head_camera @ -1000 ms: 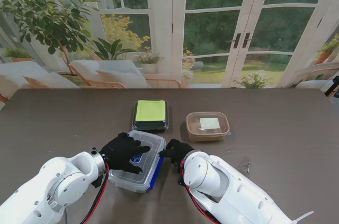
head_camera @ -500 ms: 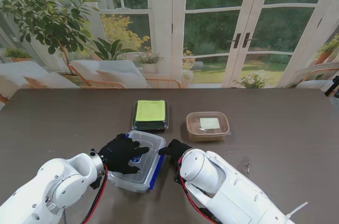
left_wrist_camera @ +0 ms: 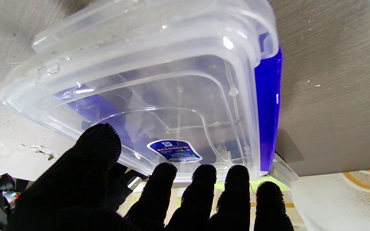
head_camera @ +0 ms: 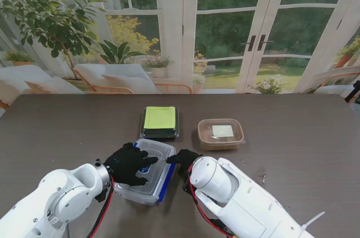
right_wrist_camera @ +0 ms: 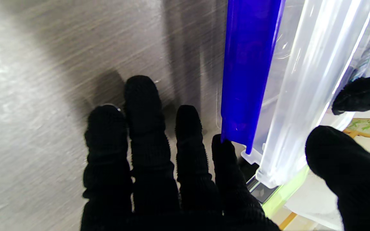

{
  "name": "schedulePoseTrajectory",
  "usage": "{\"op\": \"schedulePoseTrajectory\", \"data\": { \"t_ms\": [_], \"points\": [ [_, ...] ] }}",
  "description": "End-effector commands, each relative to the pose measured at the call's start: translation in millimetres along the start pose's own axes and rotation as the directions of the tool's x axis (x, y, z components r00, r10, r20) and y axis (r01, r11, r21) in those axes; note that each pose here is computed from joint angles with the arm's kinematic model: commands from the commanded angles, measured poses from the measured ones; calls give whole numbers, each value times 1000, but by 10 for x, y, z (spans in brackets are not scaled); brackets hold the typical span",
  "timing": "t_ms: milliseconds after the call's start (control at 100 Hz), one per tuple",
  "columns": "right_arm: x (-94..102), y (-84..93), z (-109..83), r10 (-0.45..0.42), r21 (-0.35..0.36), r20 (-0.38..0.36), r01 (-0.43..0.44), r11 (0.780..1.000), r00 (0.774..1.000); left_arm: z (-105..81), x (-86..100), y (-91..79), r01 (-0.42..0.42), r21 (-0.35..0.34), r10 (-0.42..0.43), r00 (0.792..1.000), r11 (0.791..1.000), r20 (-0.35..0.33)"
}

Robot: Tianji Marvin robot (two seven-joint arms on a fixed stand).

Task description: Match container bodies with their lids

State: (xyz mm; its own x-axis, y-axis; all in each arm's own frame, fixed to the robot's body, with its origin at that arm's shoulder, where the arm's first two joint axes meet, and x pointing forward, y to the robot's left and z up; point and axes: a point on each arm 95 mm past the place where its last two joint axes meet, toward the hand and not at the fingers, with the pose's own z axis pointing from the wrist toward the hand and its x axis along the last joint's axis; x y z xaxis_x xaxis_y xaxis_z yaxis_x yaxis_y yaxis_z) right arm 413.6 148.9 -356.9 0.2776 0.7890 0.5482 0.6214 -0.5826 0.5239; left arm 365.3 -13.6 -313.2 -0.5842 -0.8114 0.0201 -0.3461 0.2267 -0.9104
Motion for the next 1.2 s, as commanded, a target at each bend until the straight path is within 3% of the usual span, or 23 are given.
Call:
{"op": "schedulePoseTrajectory", "data": {
  "t_ms": [0,320,1190],
  "points": [
    [32,-66,-21,5,37,-4,-5,999,1000,-6,6,115,9,-47,-9,1000,999,2],
    [84,-49,-31,64,54,11,-64,996,998,-11,9,118,13,-49,-13,1000,999,7],
    [252,41,-111,206,16,2,-206,979,979,-6,8,128,22,-62,-21,1000,998,9]
  ]
}}
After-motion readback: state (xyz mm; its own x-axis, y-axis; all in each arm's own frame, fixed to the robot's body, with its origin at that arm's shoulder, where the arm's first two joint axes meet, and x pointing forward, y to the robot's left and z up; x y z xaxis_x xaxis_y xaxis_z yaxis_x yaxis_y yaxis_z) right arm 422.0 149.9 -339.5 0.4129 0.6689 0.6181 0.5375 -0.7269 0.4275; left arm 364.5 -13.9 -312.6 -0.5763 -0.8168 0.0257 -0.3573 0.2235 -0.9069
